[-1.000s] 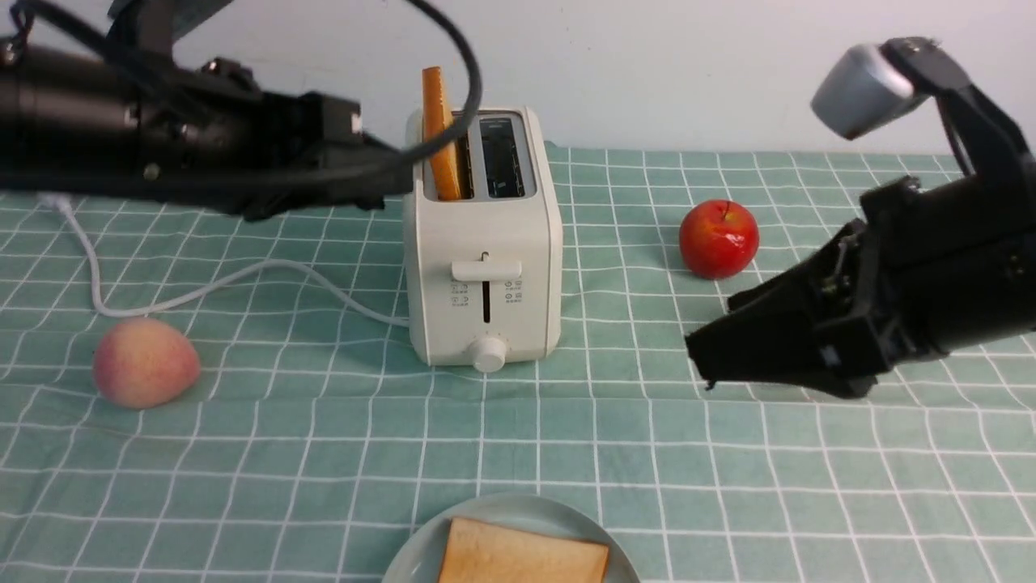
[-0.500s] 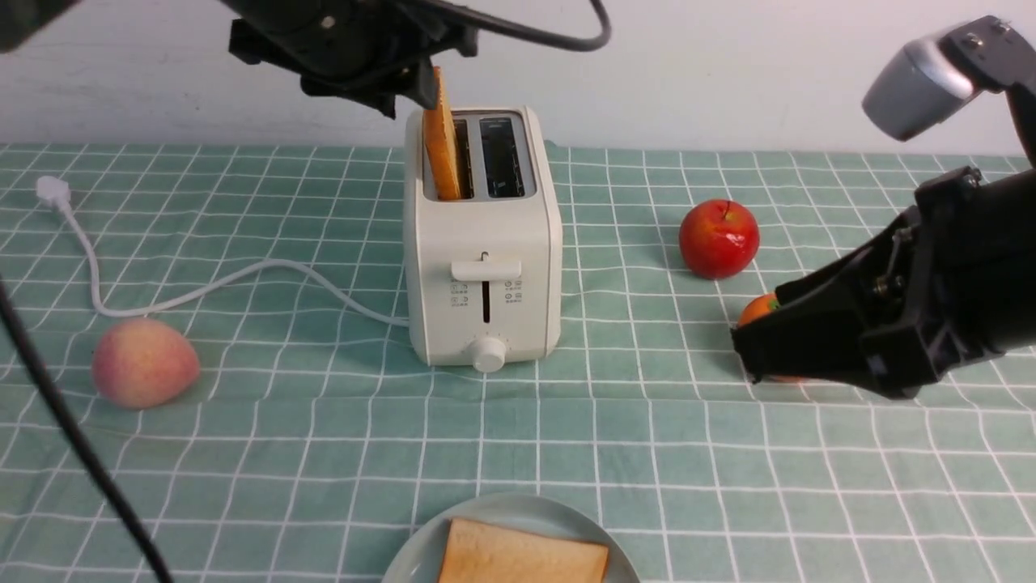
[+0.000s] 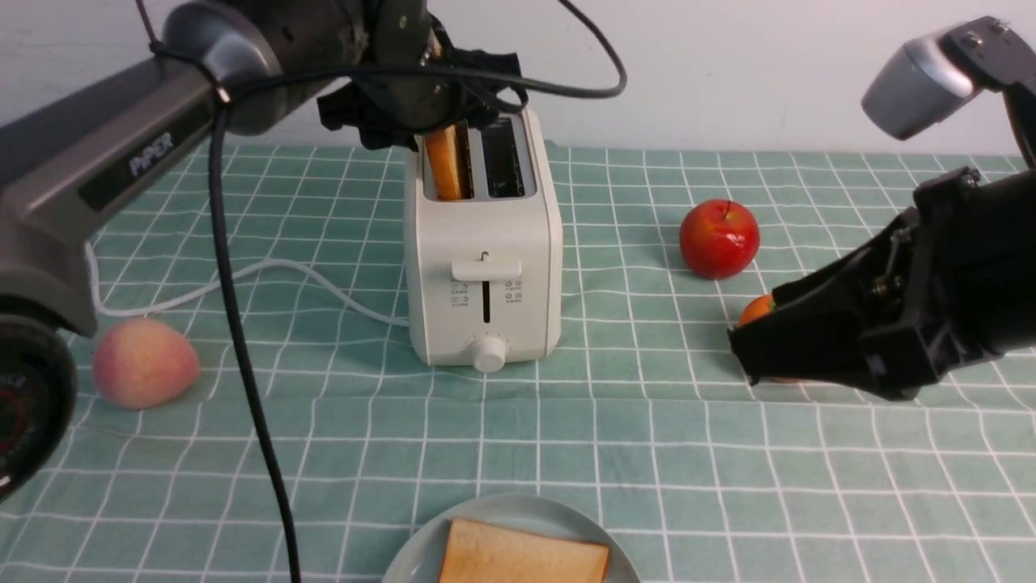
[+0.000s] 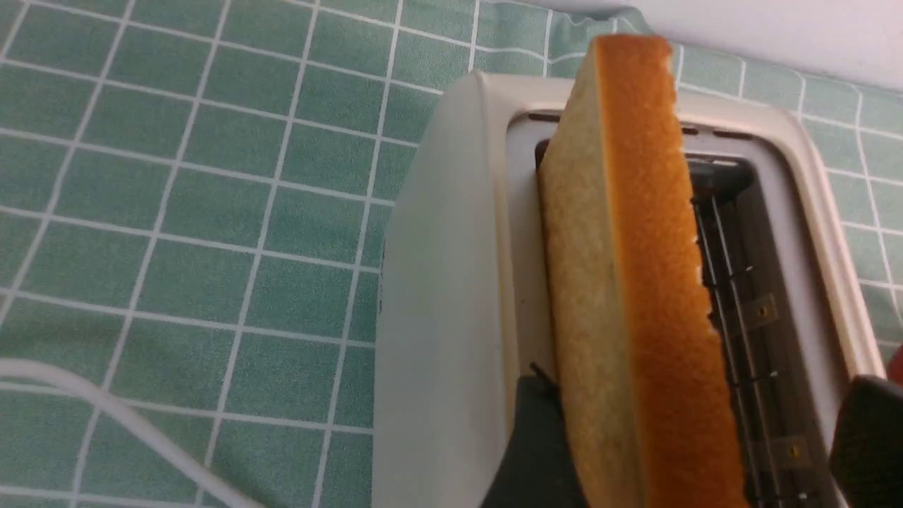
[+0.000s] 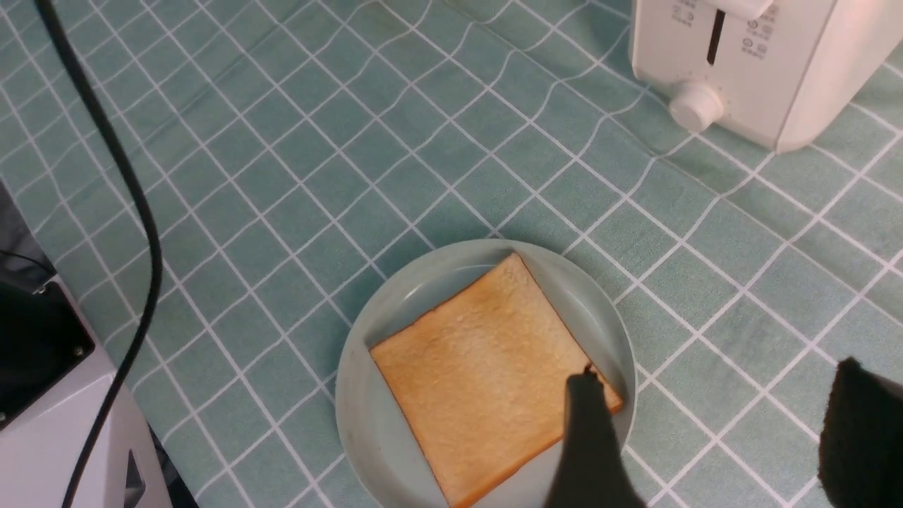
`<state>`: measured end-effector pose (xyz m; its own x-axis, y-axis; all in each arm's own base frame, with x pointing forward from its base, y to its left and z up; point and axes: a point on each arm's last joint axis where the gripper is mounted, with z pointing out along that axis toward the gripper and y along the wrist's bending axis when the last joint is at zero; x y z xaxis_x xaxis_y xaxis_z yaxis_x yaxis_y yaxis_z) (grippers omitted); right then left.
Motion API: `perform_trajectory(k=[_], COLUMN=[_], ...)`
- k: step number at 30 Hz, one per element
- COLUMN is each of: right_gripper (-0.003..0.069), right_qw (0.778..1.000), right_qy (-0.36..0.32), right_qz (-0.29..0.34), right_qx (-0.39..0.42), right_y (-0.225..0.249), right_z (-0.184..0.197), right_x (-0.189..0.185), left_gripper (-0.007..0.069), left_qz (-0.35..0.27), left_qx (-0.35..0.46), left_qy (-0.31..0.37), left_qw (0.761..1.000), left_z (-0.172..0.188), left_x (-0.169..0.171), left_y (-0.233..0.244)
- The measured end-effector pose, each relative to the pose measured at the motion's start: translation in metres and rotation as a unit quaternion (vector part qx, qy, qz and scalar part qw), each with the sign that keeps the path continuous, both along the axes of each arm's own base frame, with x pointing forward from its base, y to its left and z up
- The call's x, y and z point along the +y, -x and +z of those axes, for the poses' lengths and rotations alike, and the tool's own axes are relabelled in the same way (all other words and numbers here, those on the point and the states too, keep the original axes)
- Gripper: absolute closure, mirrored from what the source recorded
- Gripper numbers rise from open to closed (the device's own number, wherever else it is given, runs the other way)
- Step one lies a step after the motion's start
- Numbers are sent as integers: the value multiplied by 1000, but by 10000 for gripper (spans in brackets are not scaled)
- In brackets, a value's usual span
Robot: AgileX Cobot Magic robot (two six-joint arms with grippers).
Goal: Take toasted bread from bread machine on blue coffee table place on plate.
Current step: 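Reach for a toast slice standing in the toaster with the left gripper, then place the slice of bread on the plate with the left gripper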
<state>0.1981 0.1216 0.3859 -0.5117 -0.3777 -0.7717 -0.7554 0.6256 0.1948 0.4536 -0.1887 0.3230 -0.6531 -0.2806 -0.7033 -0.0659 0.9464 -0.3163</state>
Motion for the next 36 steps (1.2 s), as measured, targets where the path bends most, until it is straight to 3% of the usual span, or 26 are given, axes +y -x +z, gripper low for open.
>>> perform_trajectory(k=[4, 10, 11, 15, 18, 19, 21, 25, 29, 33, 34, 36], right_gripper=[234, 234, 235, 236, 237, 237, 237, 237, 237, 237, 237, 237], right_qw=[1000, 1000, 1000, 1000, 1000, 1000, 1000, 1000, 999, 997, 997, 997], right_qy=[3, 3, 3, 3, 1, 1, 3, 7, 20, 24, 24, 24], right_qz=[5, 6, 6, 6, 2, 2, -4, -13, -24, -34, -34, -34], right_qx=[6, 8, 8, 8, 3, 3, -5, -20, -43, -62, -62, -62], right_y=[1, 2, 2, 2, 1, 1, -1, -4, -8, -11, -11, -11], right_z=[-1, -1, -1, -1, 0, 0, 0, 1, 1, 2, 2, 2], right_x=[0, 0, 0, 0, 0, 0, -1, -2, -4, -5, -5, -5], left_gripper=[180, 457, 531, 525, 525, 525, 525, 525, 525, 525, 525, 525], left_qz=[-1, -3, -11, -39, -56, -57, -82, -151, -236, -333, -338, -348], left_qx=[4, 11, 11, -19, -71, -74, -111, -126, -86, 19, 21, 74], left_qy=[-1, -12, -25, -51, -58, -58, -56, -47, -23, 55, 64, 122], left_qw=[1000, 1000, 1000, 998, 994, 994, 989, 979, 968, 941, 939, 927], left_z=[-9, -6, -1, 39, 98, 102, 151, 181, 162, 88, 84, 41], left_x=[-2, 0, 2, 11, 27, 28, 45, 59, 59, 45, 43, 35], left_y=[-4, -1, 2, 23, 58, 61, 104, 162, 200, 227, 228, 231])
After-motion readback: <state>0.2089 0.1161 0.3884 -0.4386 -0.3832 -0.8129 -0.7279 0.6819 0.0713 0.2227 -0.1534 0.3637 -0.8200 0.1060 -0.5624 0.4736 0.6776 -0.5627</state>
